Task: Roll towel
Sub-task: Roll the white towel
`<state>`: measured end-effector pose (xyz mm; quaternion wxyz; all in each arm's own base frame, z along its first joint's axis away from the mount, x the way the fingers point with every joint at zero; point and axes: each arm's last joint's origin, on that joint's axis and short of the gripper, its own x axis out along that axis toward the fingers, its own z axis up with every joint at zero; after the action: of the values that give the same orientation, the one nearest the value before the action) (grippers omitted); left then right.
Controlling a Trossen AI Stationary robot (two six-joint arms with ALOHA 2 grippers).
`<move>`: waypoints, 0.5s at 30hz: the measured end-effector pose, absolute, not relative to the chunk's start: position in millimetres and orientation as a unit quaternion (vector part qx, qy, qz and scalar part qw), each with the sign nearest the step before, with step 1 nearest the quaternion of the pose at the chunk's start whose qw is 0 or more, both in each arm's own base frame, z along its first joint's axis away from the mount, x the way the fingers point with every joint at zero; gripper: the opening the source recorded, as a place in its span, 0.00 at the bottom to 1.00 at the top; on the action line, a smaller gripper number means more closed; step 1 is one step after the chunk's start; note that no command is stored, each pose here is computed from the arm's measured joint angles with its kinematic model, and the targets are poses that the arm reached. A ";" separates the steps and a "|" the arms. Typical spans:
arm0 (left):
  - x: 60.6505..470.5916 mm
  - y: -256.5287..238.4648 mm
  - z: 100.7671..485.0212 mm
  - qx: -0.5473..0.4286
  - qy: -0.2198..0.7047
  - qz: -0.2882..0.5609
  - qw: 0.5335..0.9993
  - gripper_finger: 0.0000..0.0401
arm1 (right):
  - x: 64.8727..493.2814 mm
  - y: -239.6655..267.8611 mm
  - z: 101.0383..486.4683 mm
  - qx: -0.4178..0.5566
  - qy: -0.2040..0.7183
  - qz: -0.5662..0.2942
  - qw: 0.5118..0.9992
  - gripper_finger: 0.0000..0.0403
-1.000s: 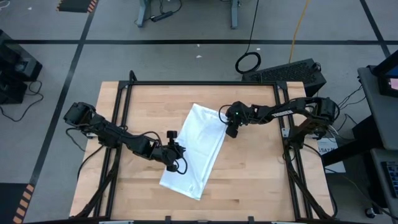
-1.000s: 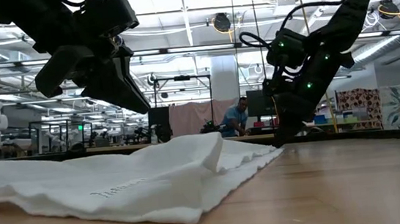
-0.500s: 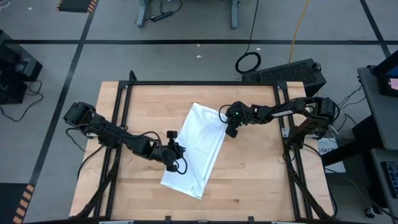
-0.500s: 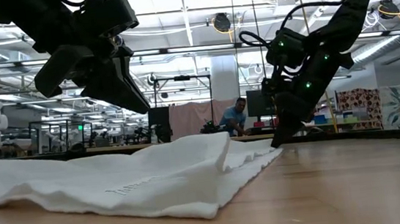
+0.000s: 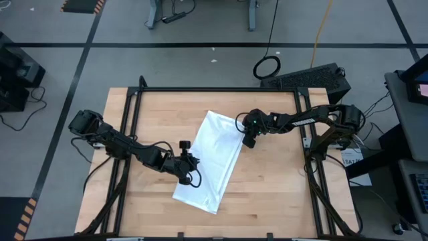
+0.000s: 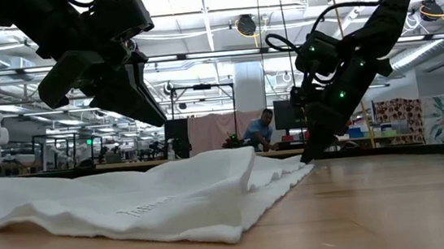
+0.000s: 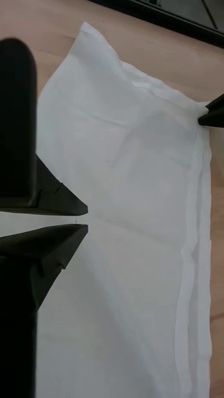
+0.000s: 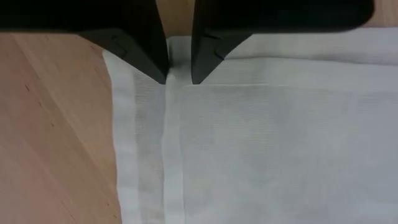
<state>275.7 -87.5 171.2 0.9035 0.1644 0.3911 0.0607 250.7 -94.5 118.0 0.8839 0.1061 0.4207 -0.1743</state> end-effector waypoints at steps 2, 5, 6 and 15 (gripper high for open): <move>275.7 -87.6 171.2 0.165 0.391 0.060 0.903 0.11 | 251.3 -94.7 118.7 0.105 0.420 -0.174 0.884 0.12; 275.7 -87.5 171.2 0.164 0.391 0.061 0.903 0.11 | 253.3 -95.5 120.9 0.099 0.418 -0.171 0.887 0.06; 275.6 -87.4 171.1 0.164 0.392 0.061 0.903 0.11 | 253.9 -95.7 121.5 0.097 0.417 -0.171 0.887 0.04; 275.2 -87.3 170.8 0.165 0.394 0.061 0.902 0.11 | 258.4 -97.2 126.7 0.087 0.413 -0.167 0.891 0.08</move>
<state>275.2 -87.3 170.8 0.9020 0.1653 0.3942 0.0608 258.4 -97.2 126.7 0.8913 0.0867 0.4127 -0.1668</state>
